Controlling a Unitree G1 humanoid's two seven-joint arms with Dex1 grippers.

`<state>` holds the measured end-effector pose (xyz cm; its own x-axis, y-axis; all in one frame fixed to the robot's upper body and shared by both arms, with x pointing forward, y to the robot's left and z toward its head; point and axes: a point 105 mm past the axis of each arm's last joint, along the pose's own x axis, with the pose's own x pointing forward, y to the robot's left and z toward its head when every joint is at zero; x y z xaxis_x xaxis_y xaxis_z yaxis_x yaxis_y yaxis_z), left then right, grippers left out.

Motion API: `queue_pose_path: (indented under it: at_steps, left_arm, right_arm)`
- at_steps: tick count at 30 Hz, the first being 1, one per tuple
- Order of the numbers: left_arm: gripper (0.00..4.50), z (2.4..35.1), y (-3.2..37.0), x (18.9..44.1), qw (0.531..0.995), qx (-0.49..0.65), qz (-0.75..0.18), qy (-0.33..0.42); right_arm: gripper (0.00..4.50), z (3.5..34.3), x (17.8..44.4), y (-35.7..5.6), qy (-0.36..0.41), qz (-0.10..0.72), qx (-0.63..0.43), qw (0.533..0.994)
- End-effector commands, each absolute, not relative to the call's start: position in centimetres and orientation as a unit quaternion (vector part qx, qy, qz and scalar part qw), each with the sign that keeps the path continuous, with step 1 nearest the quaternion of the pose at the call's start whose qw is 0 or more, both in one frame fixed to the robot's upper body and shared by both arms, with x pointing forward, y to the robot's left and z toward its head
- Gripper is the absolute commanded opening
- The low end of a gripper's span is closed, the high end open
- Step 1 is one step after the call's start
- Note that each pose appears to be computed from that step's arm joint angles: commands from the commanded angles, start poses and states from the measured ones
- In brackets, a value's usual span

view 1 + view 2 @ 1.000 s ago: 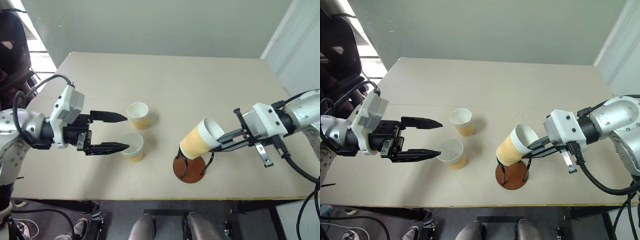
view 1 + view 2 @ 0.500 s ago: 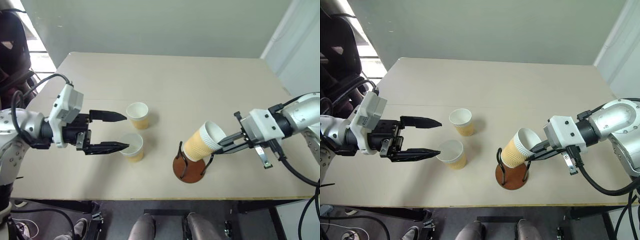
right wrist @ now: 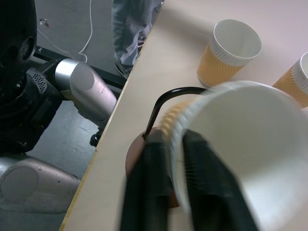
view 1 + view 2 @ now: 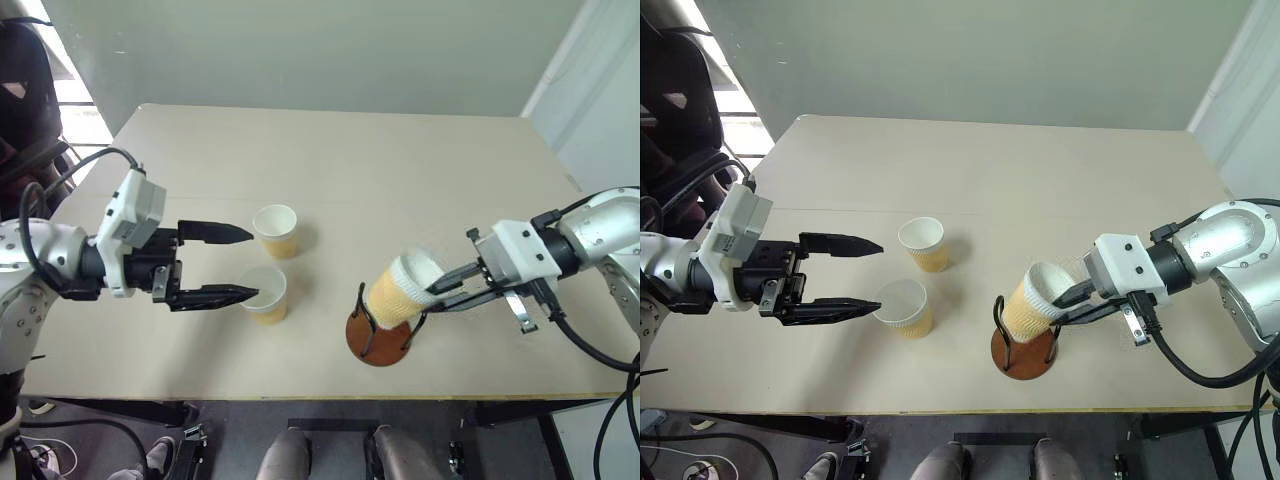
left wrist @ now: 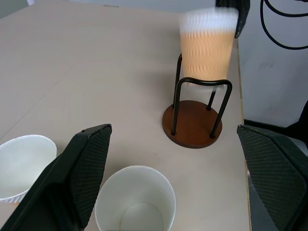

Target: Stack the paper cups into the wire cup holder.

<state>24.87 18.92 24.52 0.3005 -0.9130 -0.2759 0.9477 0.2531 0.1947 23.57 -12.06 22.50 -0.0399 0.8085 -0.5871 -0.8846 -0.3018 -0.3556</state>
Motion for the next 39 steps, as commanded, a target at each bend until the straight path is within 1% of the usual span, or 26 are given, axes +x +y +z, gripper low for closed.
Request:
queue_pose_path:
  at_steps: [1, 3, 4, 6, 8, 12, 14, 17, 21, 26, 29, 32, 36, 39]
  left_arm:
    - [4.50, 25.6, 18.9, 24.4, 0.788, 0.182, -0.586, 0.036]
    - [4.50, 25.7, 19.0, 24.4, 0.788, 0.183, -0.586, 0.036]
    - [4.50, 25.7, 19.0, 24.4, 0.788, 0.184, -0.586, 0.036]
    - [4.50, 25.7, 19.1, 24.4, 0.788, 0.188, -0.585, 0.039]
    - [4.50, 25.7, 19.3, 24.4, 0.786, 0.195, -0.586, 0.044]
    - [4.50, 25.4, 19.4, 23.5, 0.767, 0.212, -0.601, 0.073]
    - [4.50, 25.0, 19.6, 22.7, 0.750, 0.218, -0.617, 0.098]
    - [4.50, 24.4, 20.0, 22.1, 0.733, 0.235, -0.625, 0.132]
    - [4.50, 22.7, 21.0, 23.1, 0.719, 0.290, -0.606, 0.177]
    - [4.50, 21.9, 20.6, 24.7, 0.715, 0.313, -0.600, 0.176]
    - [4.50, 20.9, 19.9, 24.8, 0.700, 0.315, -0.614, 0.183]
    - [4.50, 20.1, 19.6, 25.4, 0.697, 0.321, -0.614, 0.186]
    - [4.50, 19.0, 19.3, 25.4, 0.683, 0.329, -0.621, 0.198]
    - [4.50, 18.7, 19.2, 25.7, 0.684, 0.336, -0.618, 0.195]
  right_arm:
    - [1.90, 23.2, 23.4, -12.0, 0.037, 0.716, -0.369, 0.591]
    - [2.59, 23.3, 23.5, -12.1, 0.037, 0.714, -0.370, 0.593]
    - [3.01, 23.3, 23.6, -12.2, 0.037, 0.713, -0.371, 0.594]
    - [3.66, 23.4, 23.7, -12.3, 0.037, 0.709, -0.371, 0.599]
    - [4.42, 23.8, 24.1, -12.9, 0.038, 0.694, -0.371, 0.616]
    - [4.46, 25.8, 25.7, -15.5, 0.026, 0.641, -0.352, 0.681]
    - [4.46, 27.5, 25.8, -17.1, 0.006, 0.620, -0.315, 0.718]
    - [4.46, 28.9, 25.4, -18.1, -0.020, 0.607, -0.288, 0.740]
    - [4.46, 29.6, 25.1, -17.8, -0.045, 0.605, -0.270, 0.748]
    - [4.46, 29.6, 24.6, -17.0, -0.055, 0.613, -0.256, 0.745]
    - [4.46, 29.7, 24.3, -16.7, -0.057, 0.614, -0.256, 0.744]
    - [4.46, 29.8, 24.2, -16.6, -0.057, 0.612, -0.260, 0.745]
    - [4.46, 29.9, 24.2, -16.7, -0.054, 0.605, -0.269, 0.747]
    - [4.46, 30.1, 24.0, -16.8, -0.055, 0.603, -0.272, 0.748]
